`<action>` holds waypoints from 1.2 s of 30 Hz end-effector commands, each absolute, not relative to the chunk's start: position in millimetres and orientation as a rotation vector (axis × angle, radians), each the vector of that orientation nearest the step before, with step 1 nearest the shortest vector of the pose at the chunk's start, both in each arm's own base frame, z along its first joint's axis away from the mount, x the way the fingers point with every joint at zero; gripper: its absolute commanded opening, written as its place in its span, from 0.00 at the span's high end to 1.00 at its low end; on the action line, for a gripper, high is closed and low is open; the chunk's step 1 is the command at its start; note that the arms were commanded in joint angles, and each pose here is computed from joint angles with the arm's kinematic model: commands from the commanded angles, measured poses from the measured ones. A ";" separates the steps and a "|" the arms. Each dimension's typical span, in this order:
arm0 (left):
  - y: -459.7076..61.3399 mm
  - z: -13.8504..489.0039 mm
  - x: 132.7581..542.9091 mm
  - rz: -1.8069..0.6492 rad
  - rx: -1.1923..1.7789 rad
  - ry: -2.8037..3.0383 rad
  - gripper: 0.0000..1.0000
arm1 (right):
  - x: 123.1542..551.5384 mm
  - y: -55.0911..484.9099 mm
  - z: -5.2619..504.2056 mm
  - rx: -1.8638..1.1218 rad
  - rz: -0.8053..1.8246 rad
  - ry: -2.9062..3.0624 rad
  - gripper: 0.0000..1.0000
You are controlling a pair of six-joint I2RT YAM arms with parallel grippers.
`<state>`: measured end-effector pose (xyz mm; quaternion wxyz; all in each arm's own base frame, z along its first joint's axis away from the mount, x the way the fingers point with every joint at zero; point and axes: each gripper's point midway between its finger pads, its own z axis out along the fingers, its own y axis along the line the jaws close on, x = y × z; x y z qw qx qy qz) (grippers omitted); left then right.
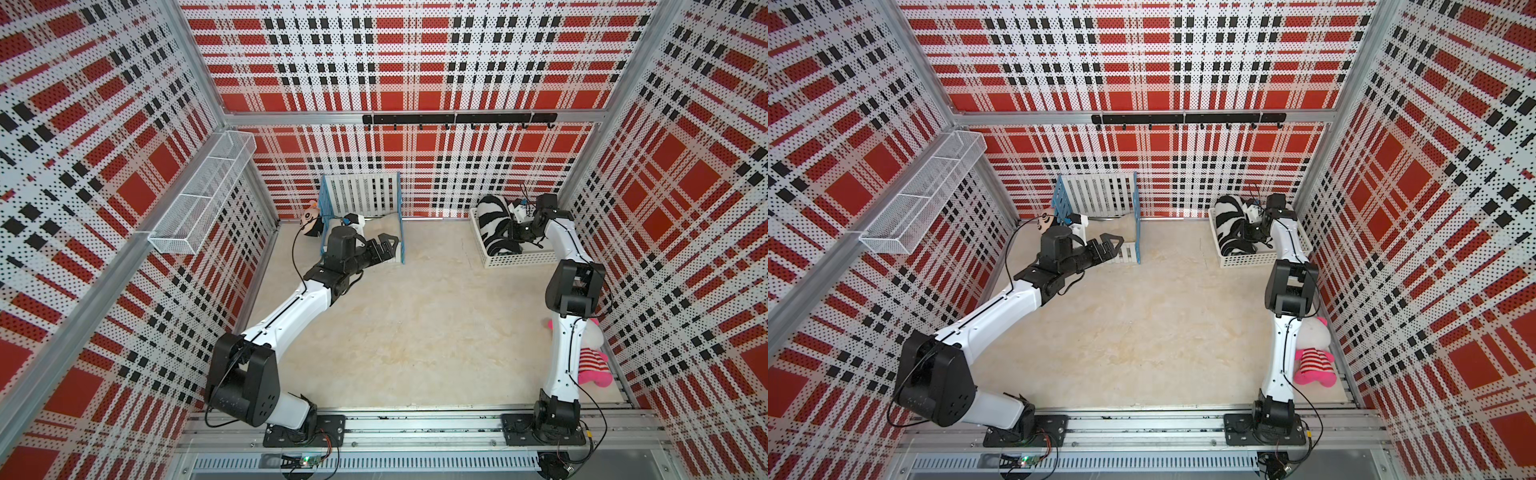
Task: Roll up the pillowcase
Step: Place the pillowcase in the bin, then reset both arms
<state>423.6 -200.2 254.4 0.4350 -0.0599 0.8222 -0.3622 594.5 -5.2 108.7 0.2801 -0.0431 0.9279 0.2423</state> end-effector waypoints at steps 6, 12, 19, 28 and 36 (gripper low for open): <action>-196.9 246.6 417.5 -0.878 -0.150 2.062 0.01 | 594.6 -10.0 66.7 -0.005 0.639 2.559 0.76; -190.9 252.2 414.4 -0.855 -0.165 2.041 0.01 | 598.4 -26.4 122.4 -0.008 0.464 2.432 0.28; -149.0 266.1 417.7 -0.684 -0.280 1.957 0.01 | 581.7 -49.7 209.3 0.064 0.236 2.256 0.00; 3.8 238.9 390.3 -0.030 -0.577 1.728 0.01 | 483.2 -47.7 267.4 0.222 0.156 1.904 0.00; 52.9 177.5 362.8 0.250 -0.561 1.677 0.01 | 364.0 -20.0 225.8 0.146 0.138 1.612 0.00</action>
